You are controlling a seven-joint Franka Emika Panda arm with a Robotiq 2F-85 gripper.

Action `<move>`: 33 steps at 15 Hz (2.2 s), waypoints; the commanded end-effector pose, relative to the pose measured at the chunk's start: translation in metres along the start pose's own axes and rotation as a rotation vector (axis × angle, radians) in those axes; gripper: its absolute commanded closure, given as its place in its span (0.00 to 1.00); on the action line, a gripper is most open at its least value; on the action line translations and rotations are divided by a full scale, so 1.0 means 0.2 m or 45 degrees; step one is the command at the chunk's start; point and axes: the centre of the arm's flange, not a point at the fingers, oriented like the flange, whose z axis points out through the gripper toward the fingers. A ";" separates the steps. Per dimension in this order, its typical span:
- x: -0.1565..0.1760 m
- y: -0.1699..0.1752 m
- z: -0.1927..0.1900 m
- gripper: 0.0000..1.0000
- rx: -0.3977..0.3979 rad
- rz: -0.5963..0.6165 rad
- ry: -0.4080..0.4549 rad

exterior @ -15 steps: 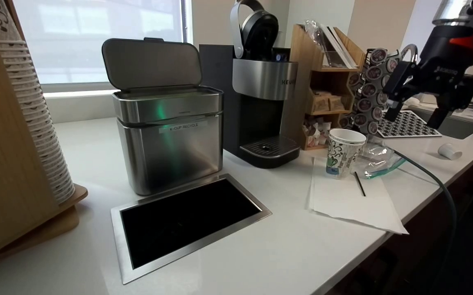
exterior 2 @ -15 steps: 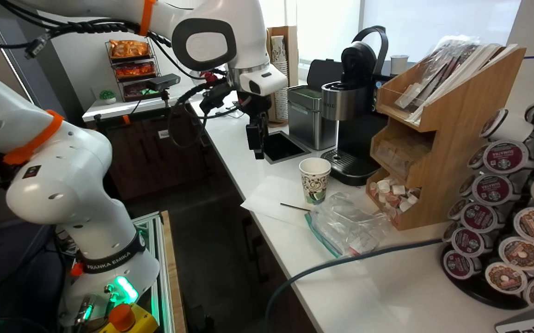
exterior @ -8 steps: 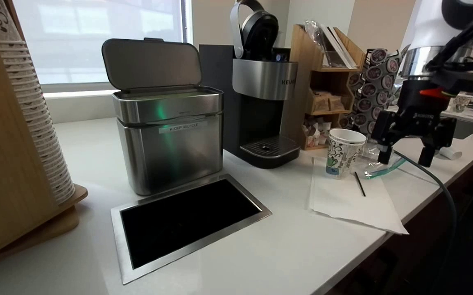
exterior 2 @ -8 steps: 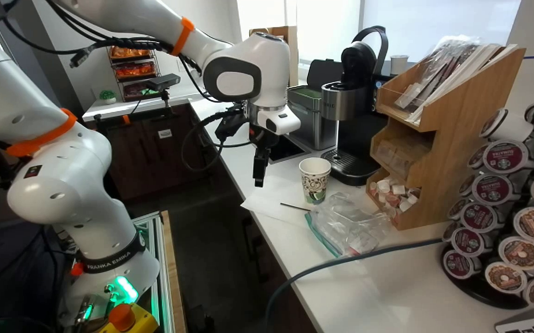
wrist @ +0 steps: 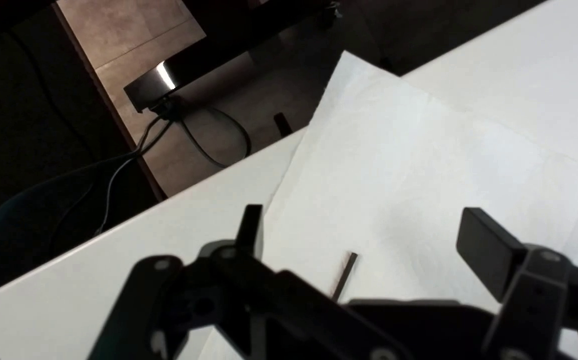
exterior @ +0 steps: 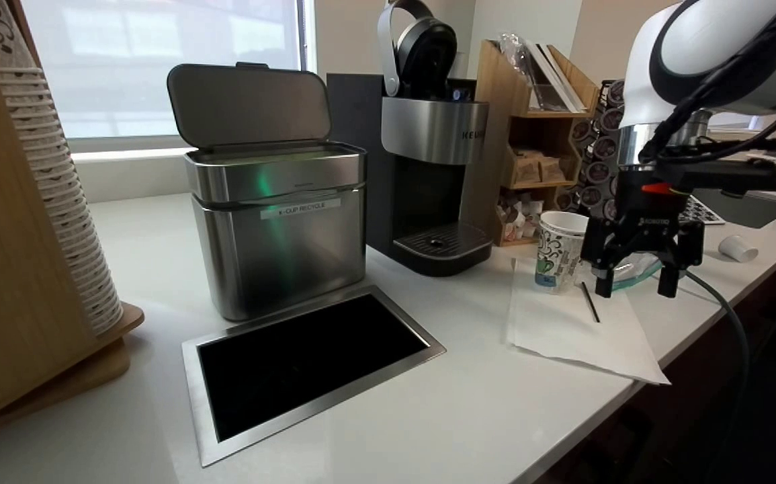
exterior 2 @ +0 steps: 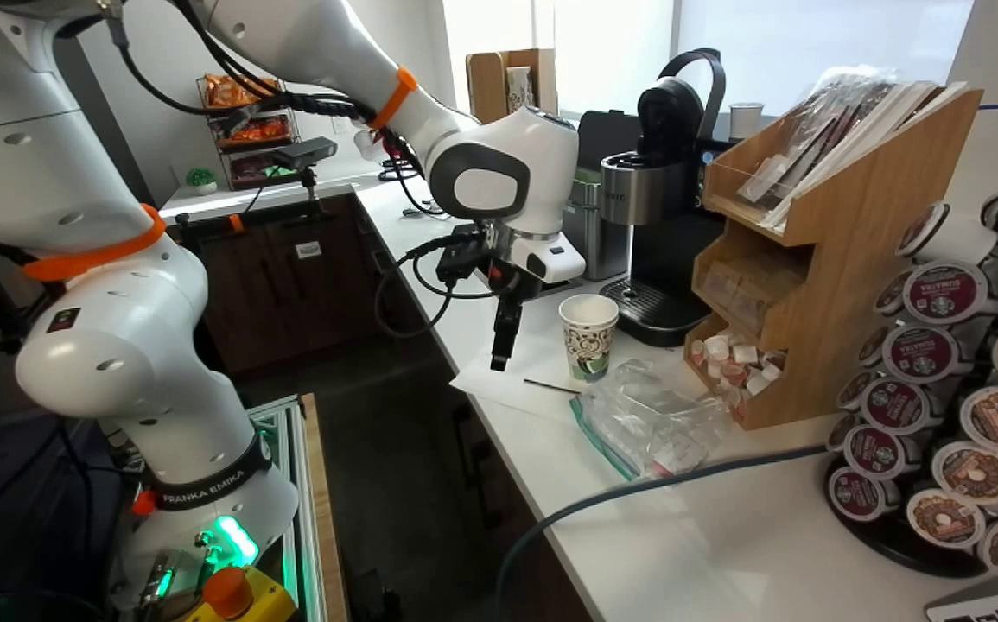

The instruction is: Put the black straw from the napkin in the stacked coffee cups on the napkin.

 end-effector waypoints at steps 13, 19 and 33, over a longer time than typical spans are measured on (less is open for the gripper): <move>0.27 -0.11 0.14 0.16 -0.068 0.007 0.036; 0.28 -0.15 0.17 0.51 -0.079 -0.012 0.041; 0.27 -0.13 0.19 0.53 -0.082 -0.004 0.015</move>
